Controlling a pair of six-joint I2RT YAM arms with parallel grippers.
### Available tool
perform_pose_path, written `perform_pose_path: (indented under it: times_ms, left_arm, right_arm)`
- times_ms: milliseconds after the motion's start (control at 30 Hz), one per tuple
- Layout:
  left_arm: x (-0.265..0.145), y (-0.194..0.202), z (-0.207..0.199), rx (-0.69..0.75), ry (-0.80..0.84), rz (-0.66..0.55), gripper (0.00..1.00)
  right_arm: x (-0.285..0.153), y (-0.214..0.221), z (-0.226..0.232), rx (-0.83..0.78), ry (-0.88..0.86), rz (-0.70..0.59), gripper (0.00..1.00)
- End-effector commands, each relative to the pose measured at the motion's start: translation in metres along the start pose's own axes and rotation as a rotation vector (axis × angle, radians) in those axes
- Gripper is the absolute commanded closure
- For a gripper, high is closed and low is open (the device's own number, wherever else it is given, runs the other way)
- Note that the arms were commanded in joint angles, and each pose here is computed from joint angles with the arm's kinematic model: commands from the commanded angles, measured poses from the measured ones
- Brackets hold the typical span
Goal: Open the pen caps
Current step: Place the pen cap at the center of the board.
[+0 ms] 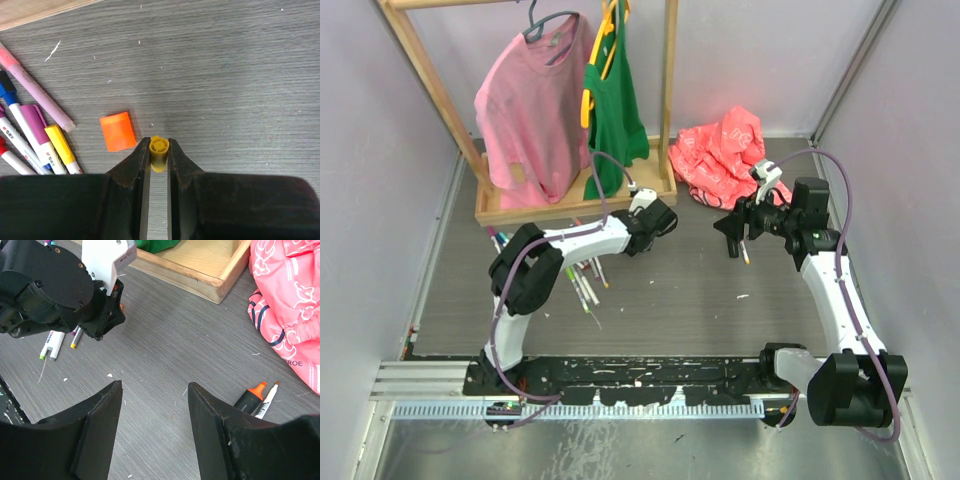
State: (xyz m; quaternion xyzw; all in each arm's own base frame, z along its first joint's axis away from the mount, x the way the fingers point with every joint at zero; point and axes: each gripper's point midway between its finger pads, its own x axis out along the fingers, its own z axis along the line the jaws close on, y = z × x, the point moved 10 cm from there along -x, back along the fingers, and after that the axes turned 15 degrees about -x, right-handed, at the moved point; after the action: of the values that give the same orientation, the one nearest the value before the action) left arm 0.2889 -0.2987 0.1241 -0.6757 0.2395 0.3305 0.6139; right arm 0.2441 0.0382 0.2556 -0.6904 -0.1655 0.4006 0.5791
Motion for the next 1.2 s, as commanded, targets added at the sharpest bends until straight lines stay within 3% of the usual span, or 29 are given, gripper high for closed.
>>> perform_pose_path:
  times_ms: [0, 233, 400, 900, 1167]
  left_arm:
    - [-0.002, -0.009, -0.004, 0.007, -0.022, -0.036, 0.98]
    - [0.003, -0.006, -0.002, 0.011, -0.065, -0.046, 0.85]
    - [0.005, -0.005, -0.001, 0.011, -0.065, -0.041, 0.82]
    - [0.001, -0.004, 0.000, -0.001, -0.048, -0.032, 0.77]
    - [-0.025, -0.015, 0.008, -0.056, 0.045, -0.038, 0.77]
  right_arm:
    - [-0.006, -0.017, -0.002, -0.083, 0.019, -0.066, 0.39]
    - [-0.006, -0.017, -0.002, -0.082, 0.023, -0.063, 0.39]
    - [-0.006, -0.016, -0.002, -0.081, 0.027, -0.062, 0.39]
    - [-0.007, -0.017, -0.002, -0.086, 0.034, -0.063, 0.39]
    - [-0.008, -0.017, -0.002, -0.088, 0.034, -0.065, 0.38]
